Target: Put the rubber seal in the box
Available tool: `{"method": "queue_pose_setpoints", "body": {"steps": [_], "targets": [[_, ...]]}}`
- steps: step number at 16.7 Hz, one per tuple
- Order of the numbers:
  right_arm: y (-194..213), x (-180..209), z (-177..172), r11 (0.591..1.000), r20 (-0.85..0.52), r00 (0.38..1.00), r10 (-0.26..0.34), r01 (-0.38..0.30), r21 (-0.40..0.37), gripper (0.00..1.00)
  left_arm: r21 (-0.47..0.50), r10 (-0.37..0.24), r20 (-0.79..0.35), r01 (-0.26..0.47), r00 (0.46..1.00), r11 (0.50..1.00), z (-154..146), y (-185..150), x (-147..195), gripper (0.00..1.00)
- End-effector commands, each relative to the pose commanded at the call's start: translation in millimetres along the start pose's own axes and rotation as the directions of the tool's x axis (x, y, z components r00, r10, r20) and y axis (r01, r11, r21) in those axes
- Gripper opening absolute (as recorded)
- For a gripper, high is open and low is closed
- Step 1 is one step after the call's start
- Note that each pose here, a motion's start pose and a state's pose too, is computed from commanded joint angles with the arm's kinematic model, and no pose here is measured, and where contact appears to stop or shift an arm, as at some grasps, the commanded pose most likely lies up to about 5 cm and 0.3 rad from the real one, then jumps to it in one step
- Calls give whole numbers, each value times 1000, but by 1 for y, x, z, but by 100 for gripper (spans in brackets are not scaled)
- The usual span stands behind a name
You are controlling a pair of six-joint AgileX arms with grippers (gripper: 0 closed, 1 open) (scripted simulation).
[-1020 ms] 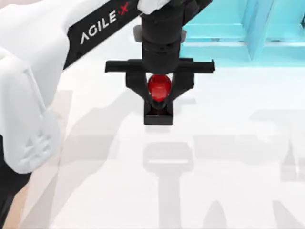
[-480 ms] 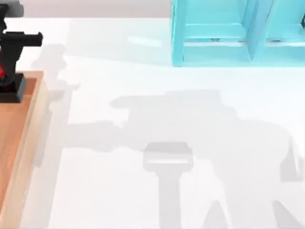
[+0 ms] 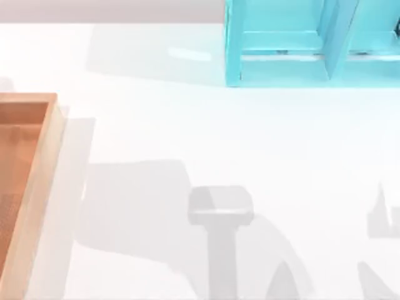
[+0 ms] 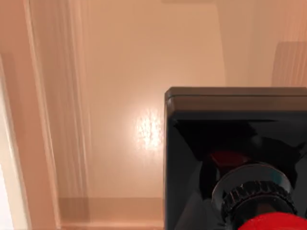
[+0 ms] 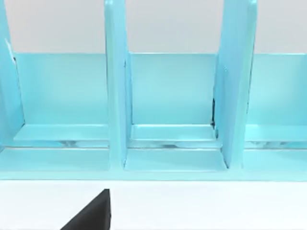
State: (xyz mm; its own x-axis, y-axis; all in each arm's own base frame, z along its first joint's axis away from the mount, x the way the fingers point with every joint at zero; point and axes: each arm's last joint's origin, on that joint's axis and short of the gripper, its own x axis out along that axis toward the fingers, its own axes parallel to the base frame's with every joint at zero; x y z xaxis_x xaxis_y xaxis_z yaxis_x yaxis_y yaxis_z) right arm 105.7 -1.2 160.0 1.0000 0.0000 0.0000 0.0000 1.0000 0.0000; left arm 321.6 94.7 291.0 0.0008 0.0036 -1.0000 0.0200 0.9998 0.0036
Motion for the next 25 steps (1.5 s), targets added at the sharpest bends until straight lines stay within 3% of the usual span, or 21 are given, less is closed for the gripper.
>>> {"method": "queue_pose_setpoints", "body": {"steps": [5,12,17,25], "targets": [[0,0,0,1000,0,1000,0,0,0,100,3,2,-2,-2,1000,1000,1,-1,4,0],[0,0,0,1000,0,1000,0,0,0,100,0,1,3,-1,1000,1000,0,0,58,0],[0,0,0,1000,0,1000,0,0,0,100,0,0,0,0,1000,1000,0,0,65,0],[0,0,0,1000,0,1000,0,0,0,100,0,0,0,0,1000,1000,0,0,65,60]]}}
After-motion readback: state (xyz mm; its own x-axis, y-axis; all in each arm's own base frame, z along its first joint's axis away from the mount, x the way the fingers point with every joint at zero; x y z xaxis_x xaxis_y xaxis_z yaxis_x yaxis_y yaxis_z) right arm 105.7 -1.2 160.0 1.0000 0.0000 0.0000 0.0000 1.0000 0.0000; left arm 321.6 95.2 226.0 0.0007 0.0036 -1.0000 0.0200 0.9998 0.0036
